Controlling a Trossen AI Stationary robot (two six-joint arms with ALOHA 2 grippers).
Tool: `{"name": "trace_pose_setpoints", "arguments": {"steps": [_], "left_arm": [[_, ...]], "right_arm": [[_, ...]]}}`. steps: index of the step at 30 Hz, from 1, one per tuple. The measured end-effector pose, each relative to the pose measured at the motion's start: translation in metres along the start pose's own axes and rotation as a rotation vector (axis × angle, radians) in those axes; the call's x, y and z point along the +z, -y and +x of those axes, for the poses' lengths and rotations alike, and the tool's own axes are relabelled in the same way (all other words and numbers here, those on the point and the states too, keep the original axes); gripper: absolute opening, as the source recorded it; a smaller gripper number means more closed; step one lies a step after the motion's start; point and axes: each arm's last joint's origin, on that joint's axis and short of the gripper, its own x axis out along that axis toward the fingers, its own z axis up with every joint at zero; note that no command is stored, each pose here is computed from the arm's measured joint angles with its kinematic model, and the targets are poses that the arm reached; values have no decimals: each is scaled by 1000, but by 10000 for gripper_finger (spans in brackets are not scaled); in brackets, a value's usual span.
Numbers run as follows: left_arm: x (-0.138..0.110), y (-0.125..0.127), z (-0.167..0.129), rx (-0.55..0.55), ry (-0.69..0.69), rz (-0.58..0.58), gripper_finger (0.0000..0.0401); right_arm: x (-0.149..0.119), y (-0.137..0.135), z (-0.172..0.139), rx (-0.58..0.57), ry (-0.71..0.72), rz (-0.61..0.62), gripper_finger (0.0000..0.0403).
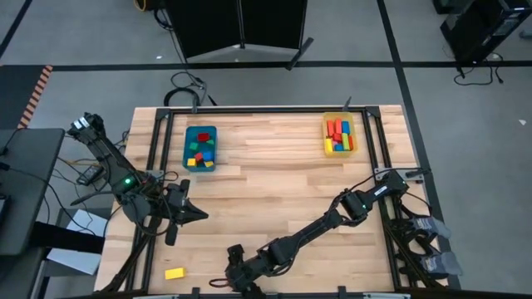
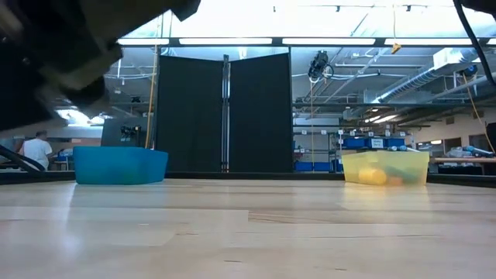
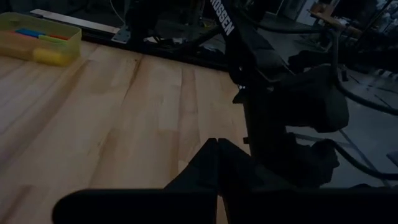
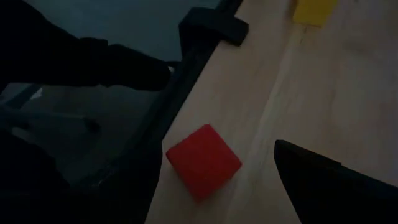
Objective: Sort blocks by size
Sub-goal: Put the small red block into the blue bin
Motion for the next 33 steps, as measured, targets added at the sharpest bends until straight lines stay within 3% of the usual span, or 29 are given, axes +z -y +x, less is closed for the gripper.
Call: {"name": "trace_pose_setpoints", "arguments": {"steps": [33], "left_arm": [[0,0,0,0,0,-1,13]], "right_arm": [[-17,12,19,90,-23,-61,276]]}}
